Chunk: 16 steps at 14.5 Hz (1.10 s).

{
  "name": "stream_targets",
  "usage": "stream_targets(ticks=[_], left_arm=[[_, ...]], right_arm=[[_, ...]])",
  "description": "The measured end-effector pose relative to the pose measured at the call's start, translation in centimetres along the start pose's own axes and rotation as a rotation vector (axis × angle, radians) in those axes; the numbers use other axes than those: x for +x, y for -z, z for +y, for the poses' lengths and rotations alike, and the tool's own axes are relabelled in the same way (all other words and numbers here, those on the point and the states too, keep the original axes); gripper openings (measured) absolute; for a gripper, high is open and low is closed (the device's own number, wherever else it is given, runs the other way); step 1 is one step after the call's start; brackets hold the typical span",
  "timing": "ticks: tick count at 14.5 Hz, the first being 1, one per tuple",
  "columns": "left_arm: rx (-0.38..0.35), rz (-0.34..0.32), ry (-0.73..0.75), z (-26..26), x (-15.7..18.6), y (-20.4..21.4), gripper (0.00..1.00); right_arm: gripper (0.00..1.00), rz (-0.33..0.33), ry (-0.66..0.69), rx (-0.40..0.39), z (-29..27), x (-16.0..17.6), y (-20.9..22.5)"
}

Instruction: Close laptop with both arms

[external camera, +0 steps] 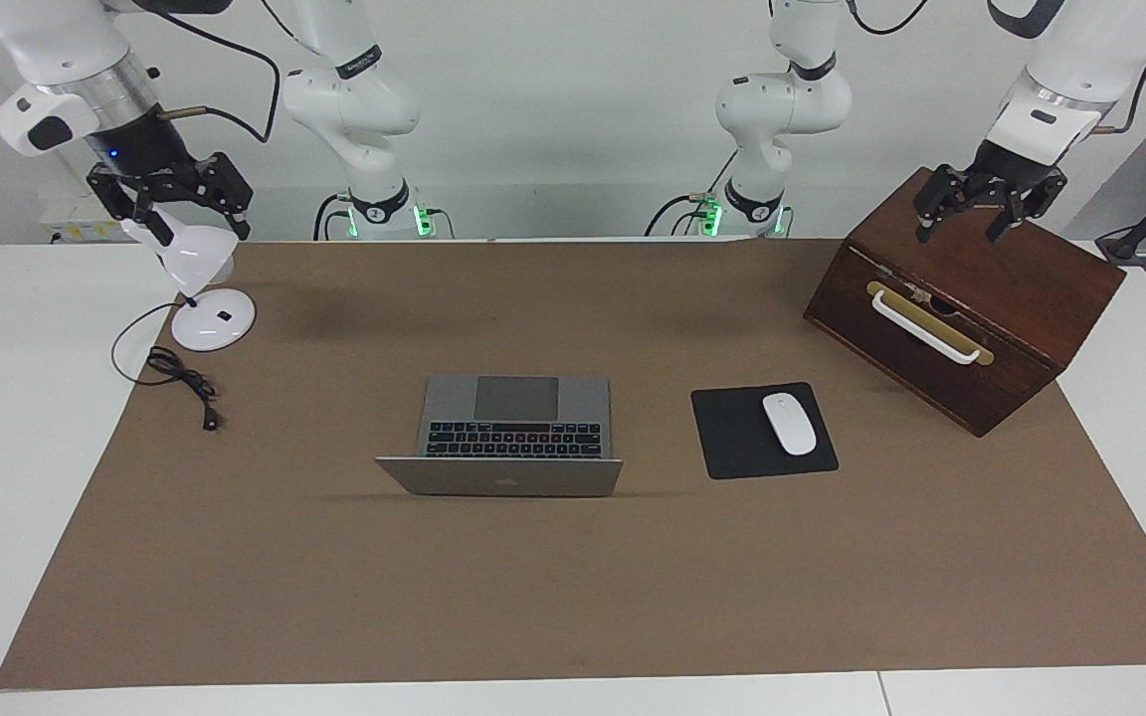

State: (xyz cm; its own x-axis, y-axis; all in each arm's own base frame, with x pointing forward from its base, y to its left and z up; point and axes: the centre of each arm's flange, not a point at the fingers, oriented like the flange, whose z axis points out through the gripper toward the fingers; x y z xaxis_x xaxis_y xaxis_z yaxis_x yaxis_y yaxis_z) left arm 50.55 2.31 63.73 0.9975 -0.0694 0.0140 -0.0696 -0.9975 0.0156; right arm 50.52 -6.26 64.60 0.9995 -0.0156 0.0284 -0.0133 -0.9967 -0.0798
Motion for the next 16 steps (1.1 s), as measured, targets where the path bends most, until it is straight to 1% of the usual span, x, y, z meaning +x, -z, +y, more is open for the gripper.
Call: stream_targets(ticks=[16], left_arm=[[0.000, 0.000, 0.003, -0.14, -0.02, 0.00, 1.00]], right_arm=[[1.00, 0.017, -0.006, -0.003, 0.33, 0.03, 0.30]])
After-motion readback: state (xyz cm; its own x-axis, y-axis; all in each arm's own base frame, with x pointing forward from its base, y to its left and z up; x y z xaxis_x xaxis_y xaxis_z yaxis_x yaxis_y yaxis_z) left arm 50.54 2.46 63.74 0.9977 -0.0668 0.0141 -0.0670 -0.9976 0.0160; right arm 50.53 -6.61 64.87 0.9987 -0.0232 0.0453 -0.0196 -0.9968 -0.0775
